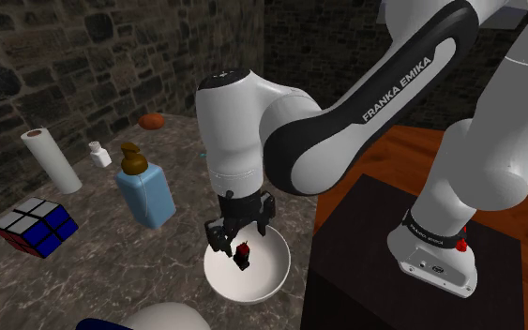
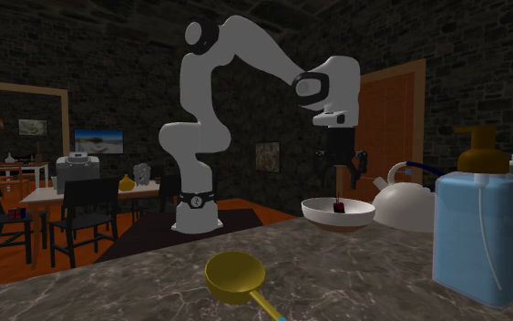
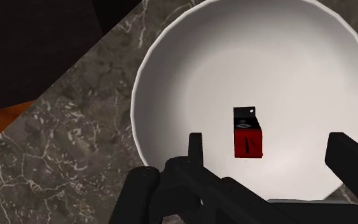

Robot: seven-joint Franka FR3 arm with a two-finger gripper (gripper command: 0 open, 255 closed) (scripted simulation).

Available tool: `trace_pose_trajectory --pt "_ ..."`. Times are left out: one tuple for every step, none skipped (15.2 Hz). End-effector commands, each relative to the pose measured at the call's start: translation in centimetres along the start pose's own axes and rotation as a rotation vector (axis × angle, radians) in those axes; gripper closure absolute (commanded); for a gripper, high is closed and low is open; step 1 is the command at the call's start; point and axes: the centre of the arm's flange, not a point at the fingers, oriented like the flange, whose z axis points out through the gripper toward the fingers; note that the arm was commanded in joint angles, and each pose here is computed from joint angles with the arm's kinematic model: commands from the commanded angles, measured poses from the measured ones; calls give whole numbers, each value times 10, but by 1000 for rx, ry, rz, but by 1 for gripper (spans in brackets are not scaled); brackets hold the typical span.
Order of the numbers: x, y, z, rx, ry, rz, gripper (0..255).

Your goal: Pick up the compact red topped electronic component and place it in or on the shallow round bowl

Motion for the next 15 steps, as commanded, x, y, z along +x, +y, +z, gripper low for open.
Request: trace_pose_trajectory --pt "0 0 0 0 0 0 0" --pt "0 0 0 0 0 0 0" --pt "0 0 0 0 0 0 0" --pt "0 0 -13 0 0 0 0" --pt "0 0 -26 0 0 0 0" --pt "0 0 -40 0 0 0 0" --pt "0 0 -50 0 0 0 0" --pt "0 0 -50 0 0 0 0" --pt "0 0 -50 0 0 0 0" --pt "0 0 -50 0 0 0 0" --pt "0 0 -50 0 0 0 0" --pt "0 0 -50 0 0 0 0" --pt "0 0 -50 0 0 0 0" --pt "0 0 -50 0 0 0 0" --pt "0 0 -50 0 0 0 0"
